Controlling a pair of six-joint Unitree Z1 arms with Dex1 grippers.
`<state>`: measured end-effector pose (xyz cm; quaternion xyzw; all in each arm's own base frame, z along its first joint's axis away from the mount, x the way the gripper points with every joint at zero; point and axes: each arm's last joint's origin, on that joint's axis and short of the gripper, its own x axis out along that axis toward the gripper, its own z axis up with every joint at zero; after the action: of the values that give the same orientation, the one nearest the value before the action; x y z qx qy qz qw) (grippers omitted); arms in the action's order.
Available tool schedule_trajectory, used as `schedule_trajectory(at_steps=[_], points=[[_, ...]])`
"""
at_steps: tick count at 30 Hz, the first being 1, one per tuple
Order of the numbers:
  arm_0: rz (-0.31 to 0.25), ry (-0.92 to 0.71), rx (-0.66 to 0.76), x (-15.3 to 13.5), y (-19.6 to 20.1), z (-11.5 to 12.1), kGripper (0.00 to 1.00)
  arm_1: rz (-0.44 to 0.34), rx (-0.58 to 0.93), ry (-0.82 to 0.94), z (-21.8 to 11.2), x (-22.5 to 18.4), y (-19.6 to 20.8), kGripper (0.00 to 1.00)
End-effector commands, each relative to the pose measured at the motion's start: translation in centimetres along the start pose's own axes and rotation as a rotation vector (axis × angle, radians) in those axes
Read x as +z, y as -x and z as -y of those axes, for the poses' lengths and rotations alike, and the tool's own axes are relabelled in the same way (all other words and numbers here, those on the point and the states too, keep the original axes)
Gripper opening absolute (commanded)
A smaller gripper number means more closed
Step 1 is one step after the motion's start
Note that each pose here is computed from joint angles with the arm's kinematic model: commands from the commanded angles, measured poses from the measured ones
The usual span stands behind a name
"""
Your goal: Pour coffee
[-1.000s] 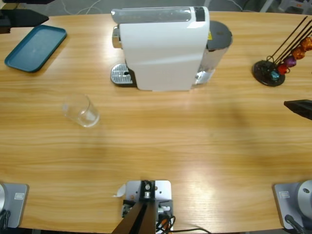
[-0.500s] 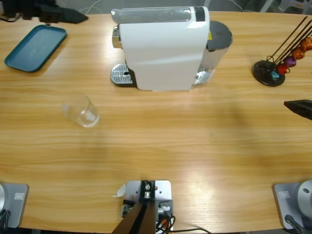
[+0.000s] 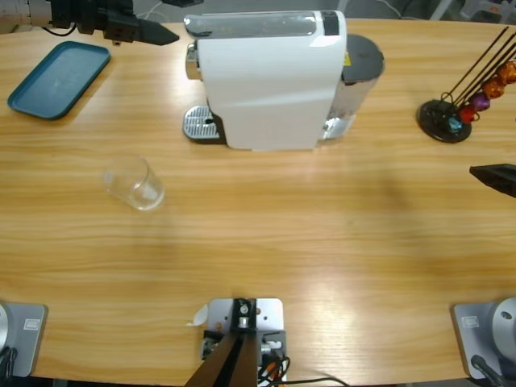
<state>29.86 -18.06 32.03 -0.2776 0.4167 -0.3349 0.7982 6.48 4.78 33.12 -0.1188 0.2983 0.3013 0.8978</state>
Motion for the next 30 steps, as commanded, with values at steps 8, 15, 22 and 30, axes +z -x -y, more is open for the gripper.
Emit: schedule_trajectory(at_steps=[8, 15, 22, 30], points=[[-0.052, 0.037, 0.003, -1.0, -1.1, -0.8, 0.749, -0.063, -0.010, 0.008, 0.0, -0.1, -0.2, 1.000], [-0.052, 0.065, -0.011, -1.0, -0.6, -0.6, 0.363, -0.065, -0.010, 0.008, 0.0, -0.1, -0.3, 1.000], [-0.084, 0.094, -0.016, -1.6, -0.6, -0.9, 0.108, -0.063, -0.010, 0.008, 0.0, -0.1, -0.3, 1.000], [-0.064, 0.102, -0.010, -1.4, -0.1, -1.1, 0.000, -0.061, -0.010, 0.008, 0.0, -0.1, -0.3, 1.000]])
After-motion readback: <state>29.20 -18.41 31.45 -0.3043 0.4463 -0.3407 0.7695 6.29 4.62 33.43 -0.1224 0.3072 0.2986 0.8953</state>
